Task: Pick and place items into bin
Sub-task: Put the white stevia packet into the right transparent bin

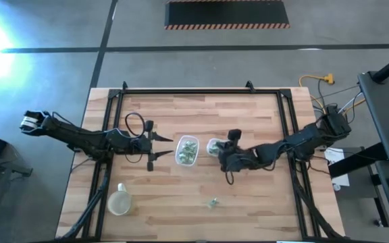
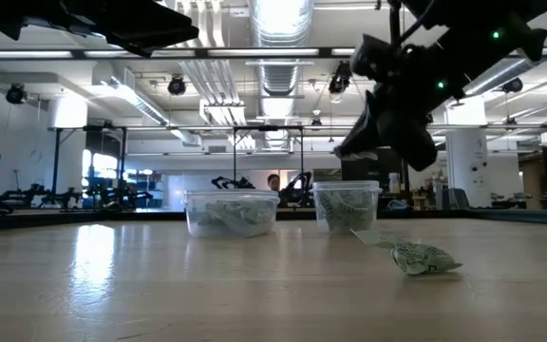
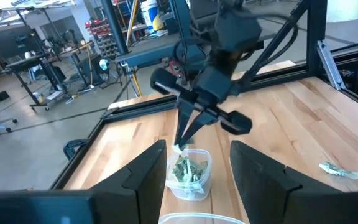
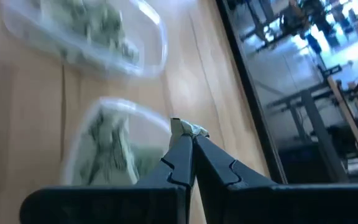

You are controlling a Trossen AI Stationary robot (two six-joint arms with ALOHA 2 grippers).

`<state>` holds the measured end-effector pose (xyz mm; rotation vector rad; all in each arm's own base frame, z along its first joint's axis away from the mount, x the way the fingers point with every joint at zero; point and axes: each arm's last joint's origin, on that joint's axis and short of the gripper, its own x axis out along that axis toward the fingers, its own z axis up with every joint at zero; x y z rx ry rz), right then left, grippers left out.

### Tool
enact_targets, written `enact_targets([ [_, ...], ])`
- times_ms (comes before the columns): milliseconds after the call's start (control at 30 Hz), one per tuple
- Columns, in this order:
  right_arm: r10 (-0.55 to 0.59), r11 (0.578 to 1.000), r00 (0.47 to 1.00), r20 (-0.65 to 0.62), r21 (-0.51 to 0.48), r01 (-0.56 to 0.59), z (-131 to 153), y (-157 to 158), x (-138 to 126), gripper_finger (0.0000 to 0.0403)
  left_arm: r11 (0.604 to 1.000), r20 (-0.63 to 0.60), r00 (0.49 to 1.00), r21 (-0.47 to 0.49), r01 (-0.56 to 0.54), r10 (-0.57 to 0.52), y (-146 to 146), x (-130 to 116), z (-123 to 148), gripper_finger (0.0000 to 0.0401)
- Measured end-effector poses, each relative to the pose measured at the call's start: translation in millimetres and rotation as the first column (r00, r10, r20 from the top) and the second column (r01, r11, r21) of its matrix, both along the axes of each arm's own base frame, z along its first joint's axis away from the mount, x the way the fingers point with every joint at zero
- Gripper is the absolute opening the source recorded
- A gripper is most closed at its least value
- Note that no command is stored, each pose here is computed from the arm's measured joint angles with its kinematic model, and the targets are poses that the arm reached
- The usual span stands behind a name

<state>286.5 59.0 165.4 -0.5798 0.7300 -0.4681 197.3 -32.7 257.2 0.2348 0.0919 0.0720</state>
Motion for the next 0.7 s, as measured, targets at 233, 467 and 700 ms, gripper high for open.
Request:
enact_targets([
  [233, 0.001, 0.996, 1.000, -0.015, 0.087, 0.001, -8.3, -14.5, -0.9, 0.0009, 1.000, 0.001, 1.000, 0.001, 0.000, 0.000, 0.0, 0.0, 0.1, 0.0162],
  [467, 0.033, 0.990, 0.999, 0.030, 0.137, -0.037, -6.3, -14.8, 2.8, 0.0009, 1.000, 0.000, 1.000, 0.001, 0.000, 0.000, 0.0, 0.0, 0.0, 0.0162],
  [700, 0.046, 0.988, 0.999, 0.023, 0.147, -0.049, -9.2, -17.6, 1.6, 0.0009, 1.000, 0.001, 1.000, 0.001, 0.000, 0.000, 0.0, 0.0, 0.1, 0.0162],
])
